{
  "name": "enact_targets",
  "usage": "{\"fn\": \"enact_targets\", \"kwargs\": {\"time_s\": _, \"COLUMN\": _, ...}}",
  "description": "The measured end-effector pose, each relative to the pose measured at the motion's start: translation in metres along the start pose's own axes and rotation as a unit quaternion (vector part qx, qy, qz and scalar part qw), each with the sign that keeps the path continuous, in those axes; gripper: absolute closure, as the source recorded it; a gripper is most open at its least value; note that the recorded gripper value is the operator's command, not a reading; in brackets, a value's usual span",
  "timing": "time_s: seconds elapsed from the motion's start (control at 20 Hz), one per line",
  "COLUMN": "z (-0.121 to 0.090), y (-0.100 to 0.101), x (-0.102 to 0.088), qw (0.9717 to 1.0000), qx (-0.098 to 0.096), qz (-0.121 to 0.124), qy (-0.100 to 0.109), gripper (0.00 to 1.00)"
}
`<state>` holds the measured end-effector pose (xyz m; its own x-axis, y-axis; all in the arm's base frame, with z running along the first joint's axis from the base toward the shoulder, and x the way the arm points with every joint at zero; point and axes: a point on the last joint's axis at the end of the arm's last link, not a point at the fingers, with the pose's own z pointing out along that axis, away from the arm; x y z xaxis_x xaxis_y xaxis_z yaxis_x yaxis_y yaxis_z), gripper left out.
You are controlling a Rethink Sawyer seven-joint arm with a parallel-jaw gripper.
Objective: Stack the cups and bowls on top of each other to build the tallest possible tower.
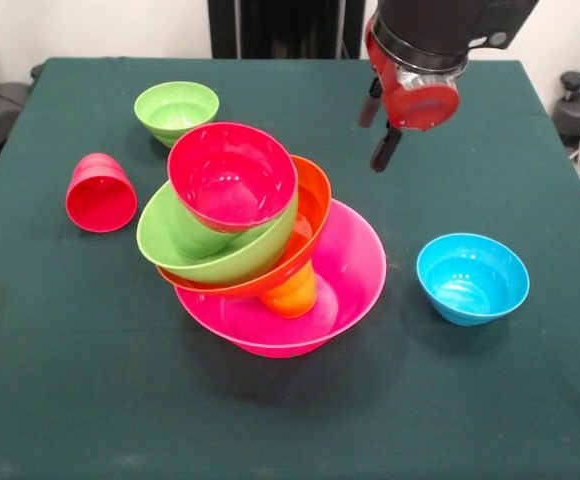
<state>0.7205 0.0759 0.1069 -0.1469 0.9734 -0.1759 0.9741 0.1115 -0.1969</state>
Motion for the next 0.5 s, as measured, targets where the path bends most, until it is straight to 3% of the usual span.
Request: {"fn": "enact_targets", "kwargs": {"time_s": 0.5, "z": -0.0022, "y": 0.0111, "x": -0.0032, "qw": 0.9999, "qx": -0.009, "qz": -0.004, "qy": -0.012, "gripper": 0.00}}
